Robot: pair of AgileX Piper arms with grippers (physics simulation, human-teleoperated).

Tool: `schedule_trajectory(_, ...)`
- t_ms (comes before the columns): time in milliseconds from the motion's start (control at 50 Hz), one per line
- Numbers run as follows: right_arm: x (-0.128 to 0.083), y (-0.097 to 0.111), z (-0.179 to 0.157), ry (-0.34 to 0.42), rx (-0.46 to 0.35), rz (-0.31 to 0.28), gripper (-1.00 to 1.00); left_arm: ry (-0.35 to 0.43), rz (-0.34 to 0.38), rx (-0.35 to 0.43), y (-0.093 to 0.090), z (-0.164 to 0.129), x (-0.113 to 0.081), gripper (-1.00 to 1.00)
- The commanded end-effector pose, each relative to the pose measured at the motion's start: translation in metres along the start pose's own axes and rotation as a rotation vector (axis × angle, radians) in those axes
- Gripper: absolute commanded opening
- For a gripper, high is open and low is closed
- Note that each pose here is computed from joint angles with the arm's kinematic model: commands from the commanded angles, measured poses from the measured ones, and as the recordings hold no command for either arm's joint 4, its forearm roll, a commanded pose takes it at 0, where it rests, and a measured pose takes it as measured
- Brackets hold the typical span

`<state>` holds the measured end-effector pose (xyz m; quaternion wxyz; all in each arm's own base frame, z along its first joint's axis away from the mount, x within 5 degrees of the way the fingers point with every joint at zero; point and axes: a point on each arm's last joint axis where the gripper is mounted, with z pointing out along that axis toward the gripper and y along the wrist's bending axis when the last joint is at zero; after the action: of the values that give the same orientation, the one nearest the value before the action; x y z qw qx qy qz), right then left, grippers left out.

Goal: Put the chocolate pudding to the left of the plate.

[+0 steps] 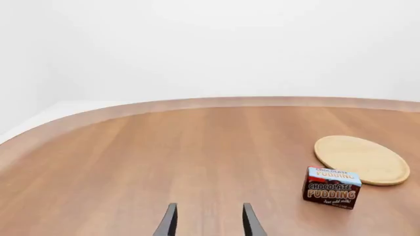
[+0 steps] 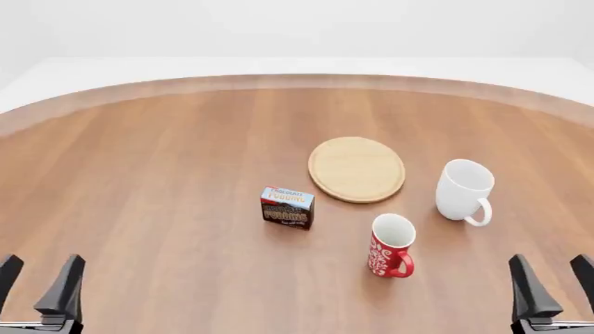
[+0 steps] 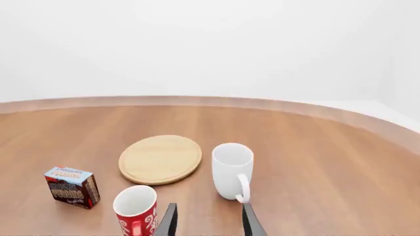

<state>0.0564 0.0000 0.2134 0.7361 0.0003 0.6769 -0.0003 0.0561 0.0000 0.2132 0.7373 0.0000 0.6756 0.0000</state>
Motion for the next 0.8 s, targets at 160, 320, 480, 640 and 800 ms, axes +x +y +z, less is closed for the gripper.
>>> schedule_trajectory(160,-0.005,-0.001,-0.001,-0.003,0.016,-0.014,1.00,0.000,0.000,0.000,0.000,0.000,0.000,1.00)
schedule_trajectory(320,-0.054,0.000,-0.009,-0.068,-0.008,-0.031,1.00,0.000,0.000,0.000,0.000,0.000,0.000,1.00)
schedule_trajectory(480,-0.114,0.002,-0.002,-0.141,-0.035,-0.063,1.00,0.000,0.000,0.000,0.000,0.000,0.000,1.00)
schedule_trajectory(640,-0.156,0.009,0.019,-0.127,-0.125,-0.152,1.00,0.000,0.000,0.000,0.000,0.000,0.000,1.00)
schedule_trajectory(800,-0.177,0.016,0.052,-0.084,-0.158,-0.235,1.00,0.000,0.000,0.000,0.000,0.000,0.000,1.00)
